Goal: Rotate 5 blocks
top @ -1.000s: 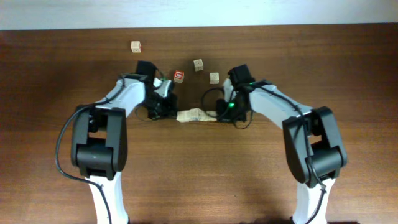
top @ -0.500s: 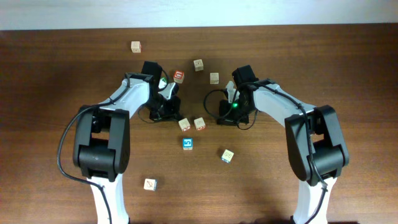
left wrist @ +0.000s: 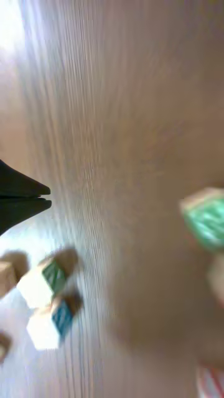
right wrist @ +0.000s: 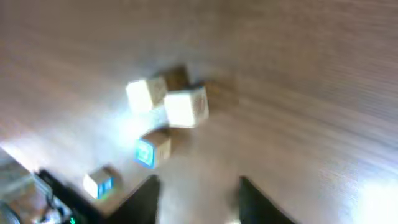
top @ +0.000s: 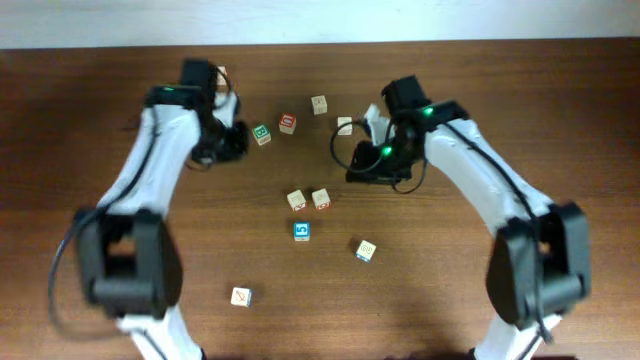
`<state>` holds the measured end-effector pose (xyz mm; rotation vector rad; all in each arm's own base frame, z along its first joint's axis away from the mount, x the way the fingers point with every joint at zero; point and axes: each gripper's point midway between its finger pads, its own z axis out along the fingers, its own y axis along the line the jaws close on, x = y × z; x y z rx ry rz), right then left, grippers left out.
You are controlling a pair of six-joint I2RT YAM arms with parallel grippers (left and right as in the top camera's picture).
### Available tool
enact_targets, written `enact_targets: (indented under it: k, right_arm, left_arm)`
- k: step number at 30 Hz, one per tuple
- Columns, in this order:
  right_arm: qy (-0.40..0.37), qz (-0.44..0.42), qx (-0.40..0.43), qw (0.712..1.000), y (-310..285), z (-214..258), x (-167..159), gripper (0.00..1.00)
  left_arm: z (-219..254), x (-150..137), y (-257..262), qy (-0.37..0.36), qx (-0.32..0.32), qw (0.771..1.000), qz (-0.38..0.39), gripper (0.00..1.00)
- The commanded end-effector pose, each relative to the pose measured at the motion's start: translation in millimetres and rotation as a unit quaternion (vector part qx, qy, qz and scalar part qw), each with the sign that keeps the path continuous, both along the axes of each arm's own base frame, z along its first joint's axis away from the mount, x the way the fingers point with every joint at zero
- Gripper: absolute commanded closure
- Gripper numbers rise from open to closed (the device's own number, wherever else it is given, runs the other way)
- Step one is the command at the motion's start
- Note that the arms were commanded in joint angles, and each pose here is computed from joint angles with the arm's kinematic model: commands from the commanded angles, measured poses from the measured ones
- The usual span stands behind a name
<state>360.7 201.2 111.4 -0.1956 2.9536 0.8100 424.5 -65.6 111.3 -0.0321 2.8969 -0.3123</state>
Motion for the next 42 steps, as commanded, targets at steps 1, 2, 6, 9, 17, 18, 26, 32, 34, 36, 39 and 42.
enact_targets:
  k: [1, 2, 6, 9, 17, 18, 26, 32, 34, 36, 39, 42]
  right_arm:
    - [0.022, -0.032, -0.053, 0.998, -20.0, 16.0, -19.4, 0.52]
    - [0.053, -0.046, -0.080, 0.994, -29.4, 11.1, -31.7, 0.48]
    - [0.113, -0.076, -0.131, 0.982, -38.3, -9.1, -59.8, 0.43]
    - [0.140, -0.091, -0.161, 0.973, -31.0, -31.4, -81.2, 0.42]
    - [0.133, -0.135, -0.230, 0.954, -22.6, -72.4, -107.6, 0.37]
    - [0.133, -0.139, -0.229, 0.954, -20.4, -77.8, -109.8, 0.36]
    - [0.137, -0.144, -0.227, 0.954, -17.5, -92.1, -114.6, 0.67]
    - [0.133, -0.144, -0.224, 0.955, -16.4, -92.3, -112.5, 0.76]
    - [0.123, -0.138, -0.216, 0.959, -14.7, -92.5, -107.1, 0.76]
    - [0.101, -0.129, -0.203, 0.965, -12.8, -92.7, -95.3, 0.76]
    - [0.060, -0.122, -0.177, 0.975, -15.7, -90.2, -67.7, 0.76]
    - [0.028, -0.125, -0.160, 0.979, -26.4, -87.7, -43.2, 0.76]
  left_arm:
    - [95.6, -4.7, 28.6, -0.115, 0.039, 0.992, 0.035, 1.00]
    - [112.0, -12.8, 41.1, -0.128, 0.055, 0.988, 0.063, 0.99]
    - [135.6, -29.5, 60.8, -0.146, 0.085, 0.981, 0.097, 0.73]
    - [129.7, -34.6, 62.7, -0.132, 0.091, 0.982, 0.097, 0.59]
    - [126.4, -34.8, 62.6, -0.127, 0.092, 0.983, 0.097, 0.01]
    - [126.7, -34.4, 62.6, -0.128, 0.092, 0.983, 0.097, 0.01]
    - [126.2, -35.3, 62.6, -0.126, 0.092, 0.983, 0.097, 0.01]
    - [126.2, -35.3, 62.6, -0.126, 0.092, 0.983, 0.097, 0.01]
    - [126.2, -35.3, 62.6, -0.126, 0.092, 0.983, 0.097, 0.01]
    - [126.2, -35.3, 62.6, -0.126, 0.092, 0.983, 0.097, 0.01]
    - [126.2, -35.3, 62.6, -0.126, 0.092, 0.983, 0.097, 0.01]
    - [126.2, -35.3, 62.6, -0.126, 0.092, 0.983, 0.097, 0.01]
